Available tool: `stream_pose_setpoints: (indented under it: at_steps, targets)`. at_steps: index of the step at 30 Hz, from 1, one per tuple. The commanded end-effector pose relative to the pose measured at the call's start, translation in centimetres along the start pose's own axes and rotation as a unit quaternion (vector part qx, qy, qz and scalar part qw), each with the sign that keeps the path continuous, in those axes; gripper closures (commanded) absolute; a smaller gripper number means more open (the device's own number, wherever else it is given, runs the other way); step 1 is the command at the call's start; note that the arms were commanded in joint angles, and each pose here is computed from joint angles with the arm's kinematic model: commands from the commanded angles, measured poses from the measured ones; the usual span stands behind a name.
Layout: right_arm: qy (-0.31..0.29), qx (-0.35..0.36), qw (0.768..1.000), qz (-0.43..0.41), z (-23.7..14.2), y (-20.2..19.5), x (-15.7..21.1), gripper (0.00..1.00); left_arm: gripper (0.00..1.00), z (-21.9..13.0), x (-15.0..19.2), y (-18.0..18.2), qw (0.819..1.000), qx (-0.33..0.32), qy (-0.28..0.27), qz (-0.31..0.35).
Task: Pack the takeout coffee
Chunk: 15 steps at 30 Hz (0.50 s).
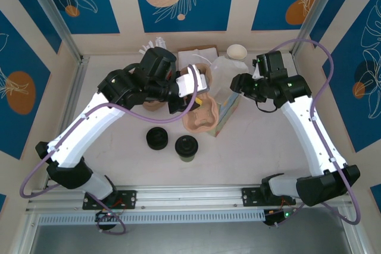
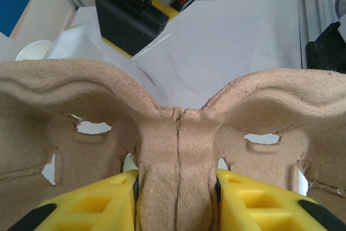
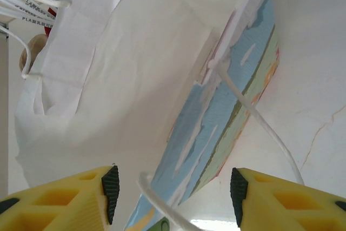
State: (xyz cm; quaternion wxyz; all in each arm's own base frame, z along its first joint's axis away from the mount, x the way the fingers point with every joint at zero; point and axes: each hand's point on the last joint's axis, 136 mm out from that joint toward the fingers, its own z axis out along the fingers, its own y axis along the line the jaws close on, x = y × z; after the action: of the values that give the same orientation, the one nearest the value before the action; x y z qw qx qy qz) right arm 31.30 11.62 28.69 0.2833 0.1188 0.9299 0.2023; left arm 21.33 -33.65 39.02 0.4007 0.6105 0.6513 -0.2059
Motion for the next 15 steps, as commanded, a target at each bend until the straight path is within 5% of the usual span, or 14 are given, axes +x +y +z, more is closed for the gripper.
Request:
stream_pose_setpoints:
  at_steps: [1,9,15]
  targets:
    - [0.011,-0.019,1.000,-0.002,0.8,0.8,-0.5,0.41,0.63,-0.9,-2.3,-0.7,0.999,0.017,-0.044,0.002]
    - [0.040,-0.020,0.999,-0.003,2.5,0.7,-0.3,0.51,0.63,-0.8,-3.6,-0.9,0.997,0.031,-0.070,-0.004]
    - [0.036,-0.031,0.999,-0.019,1.4,0.8,-0.6,0.83,0.63,-0.5,-4.7,-1.0,0.995,0.046,-0.089,-0.010]
